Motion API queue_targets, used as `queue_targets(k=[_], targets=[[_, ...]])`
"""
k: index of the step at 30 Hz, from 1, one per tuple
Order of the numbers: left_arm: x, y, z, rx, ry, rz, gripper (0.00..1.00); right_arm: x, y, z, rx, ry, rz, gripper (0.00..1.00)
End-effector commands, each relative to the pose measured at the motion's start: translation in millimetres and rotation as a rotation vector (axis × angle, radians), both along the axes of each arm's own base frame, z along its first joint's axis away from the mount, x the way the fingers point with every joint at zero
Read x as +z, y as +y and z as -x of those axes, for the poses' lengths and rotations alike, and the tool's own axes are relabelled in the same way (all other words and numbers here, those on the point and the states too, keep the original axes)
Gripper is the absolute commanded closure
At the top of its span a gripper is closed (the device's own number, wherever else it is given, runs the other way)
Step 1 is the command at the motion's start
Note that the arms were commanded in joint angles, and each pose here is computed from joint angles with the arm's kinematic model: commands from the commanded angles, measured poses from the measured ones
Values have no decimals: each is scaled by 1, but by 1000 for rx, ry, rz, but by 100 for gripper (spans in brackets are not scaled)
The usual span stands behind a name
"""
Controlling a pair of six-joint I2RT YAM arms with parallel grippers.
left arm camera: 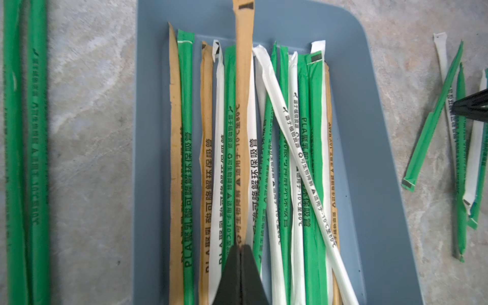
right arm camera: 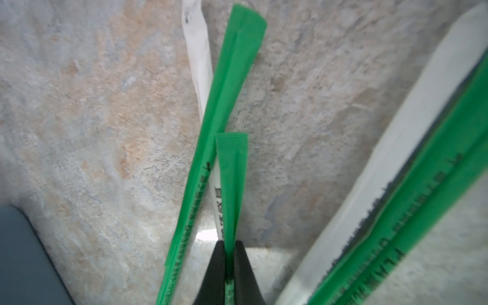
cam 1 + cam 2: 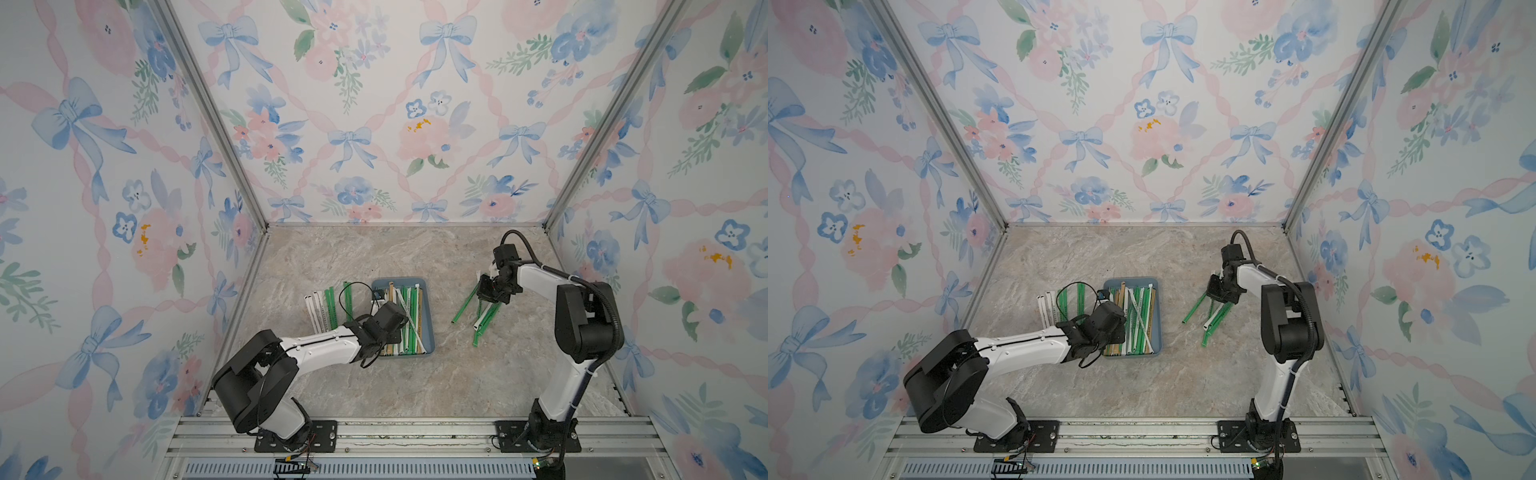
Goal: Put the straws into the storage box
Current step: Place the straw in the storage box.
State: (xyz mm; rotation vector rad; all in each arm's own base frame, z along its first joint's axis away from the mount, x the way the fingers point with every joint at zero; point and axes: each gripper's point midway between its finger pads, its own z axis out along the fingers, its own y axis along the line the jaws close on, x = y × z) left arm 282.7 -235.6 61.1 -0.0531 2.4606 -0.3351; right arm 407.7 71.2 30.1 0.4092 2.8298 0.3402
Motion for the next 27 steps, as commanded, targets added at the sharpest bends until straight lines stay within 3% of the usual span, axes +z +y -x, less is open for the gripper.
queue_targets(k=[1, 8, 15, 22, 27], targets=[[-7, 1, 6, -10, 13, -17, 100, 30, 5, 4, -7, -40, -4, 91], [-10, 2, 10, -8, 21, -17, 100, 77, 28, 11, 30, -124, -26, 91], [-2, 5, 7, 10, -5, -12, 68, 94, 55, 16, 81, -166, -37, 91], [5, 7, 5, 15, -30, -15, 49, 90, 70, 22, 79, -156, -93, 91], [16, 13, 2, 29, -73, -20, 42, 107, 112, 27, 133, -198, -184, 91]])
